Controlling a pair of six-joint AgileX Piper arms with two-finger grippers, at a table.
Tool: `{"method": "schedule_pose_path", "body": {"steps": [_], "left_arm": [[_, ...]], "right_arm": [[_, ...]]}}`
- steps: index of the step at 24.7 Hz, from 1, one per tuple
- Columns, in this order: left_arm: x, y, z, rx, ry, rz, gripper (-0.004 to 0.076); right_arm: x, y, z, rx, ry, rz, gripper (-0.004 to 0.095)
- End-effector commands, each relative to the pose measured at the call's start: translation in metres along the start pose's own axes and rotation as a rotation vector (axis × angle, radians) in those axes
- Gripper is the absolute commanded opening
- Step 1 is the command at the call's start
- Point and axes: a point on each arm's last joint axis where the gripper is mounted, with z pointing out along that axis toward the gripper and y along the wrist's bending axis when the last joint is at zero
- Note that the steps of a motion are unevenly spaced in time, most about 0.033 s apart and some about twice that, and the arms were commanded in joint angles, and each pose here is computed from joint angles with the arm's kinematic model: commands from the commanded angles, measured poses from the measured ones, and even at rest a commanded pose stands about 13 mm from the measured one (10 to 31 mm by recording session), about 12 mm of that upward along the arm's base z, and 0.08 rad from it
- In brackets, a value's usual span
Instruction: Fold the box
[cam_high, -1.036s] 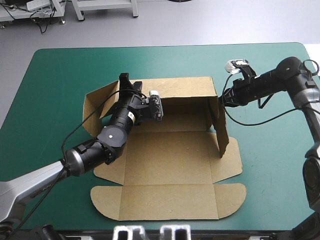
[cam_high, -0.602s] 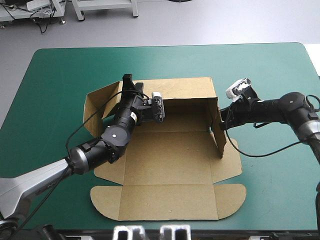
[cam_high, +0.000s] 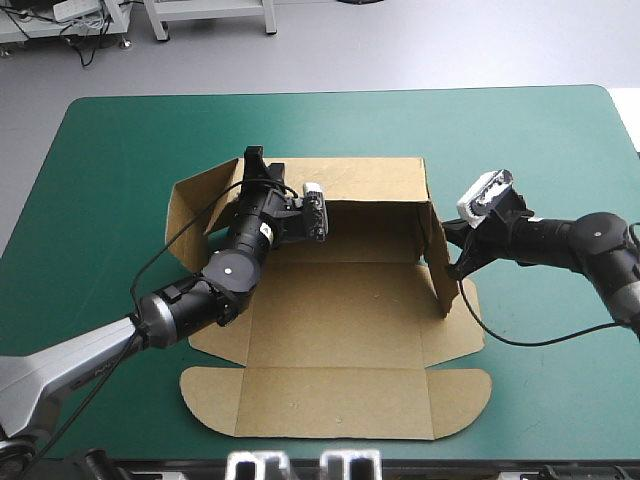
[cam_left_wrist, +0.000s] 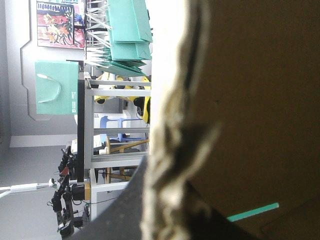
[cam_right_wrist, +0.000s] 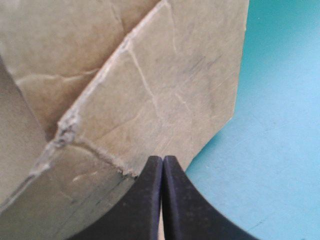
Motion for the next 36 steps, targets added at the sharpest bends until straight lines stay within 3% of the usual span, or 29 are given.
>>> {"method": "schedule_pose_path", "body": {"steps": [1, 7, 11, 14, 19, 21, 27, 36], "left_arm": [[-0.004, 0.021, -0.008, -0.091, -0.046, 0.051, -0.0008], [-0.004, 0.021, -0.008, -0.095, -0.038, 0.051, -0.0008], [-0.004, 0.021, -0.008, -0.095, -0.038, 0.034, -0.0008], [-0.004, 0.021, -0.008, -0.094, -0.040, 0.036, -0.0008], [-0.005, 0.021, -0.008, -0.090, -0.047, 0.054, -0.0008], [-0.005, 0.021, -0.008, -0.090, -0.047, 0.054, -0.0008], [-0.005, 0.021, -0.008, -0.090, -0.046, 0.054, -0.0008], [-0.005, 0.021, -0.008, -0.090, -0.048, 0.054, -0.0008]], "right_arm": [[-0.019, 0.000, -0.018, -0.020, 0.013, -0.031, -0.0018], [-0.024, 0.008, -0.027, -0.167, 0.000, -0.045, -0.0018], [-0.021, -0.004, -0.041, -0.119, -0.043, 0.000, 0.0006], [-0.024, -0.003, -0.052, -0.086, -0.067, -0.008, 0.0241], [-0.025, -0.006, -0.053, -0.039, -0.072, 0.052, 0.0799], [-0.023, -0.008, -0.049, -0.050, -0.064, 0.072, 0.0879], [-0.022, 0.008, -0.055, -0.201, -0.024, 0.035, 0.0824], [-0.022, 0.006, -0.055, -0.167, -0.019, 0.003, 0.0770]]}}
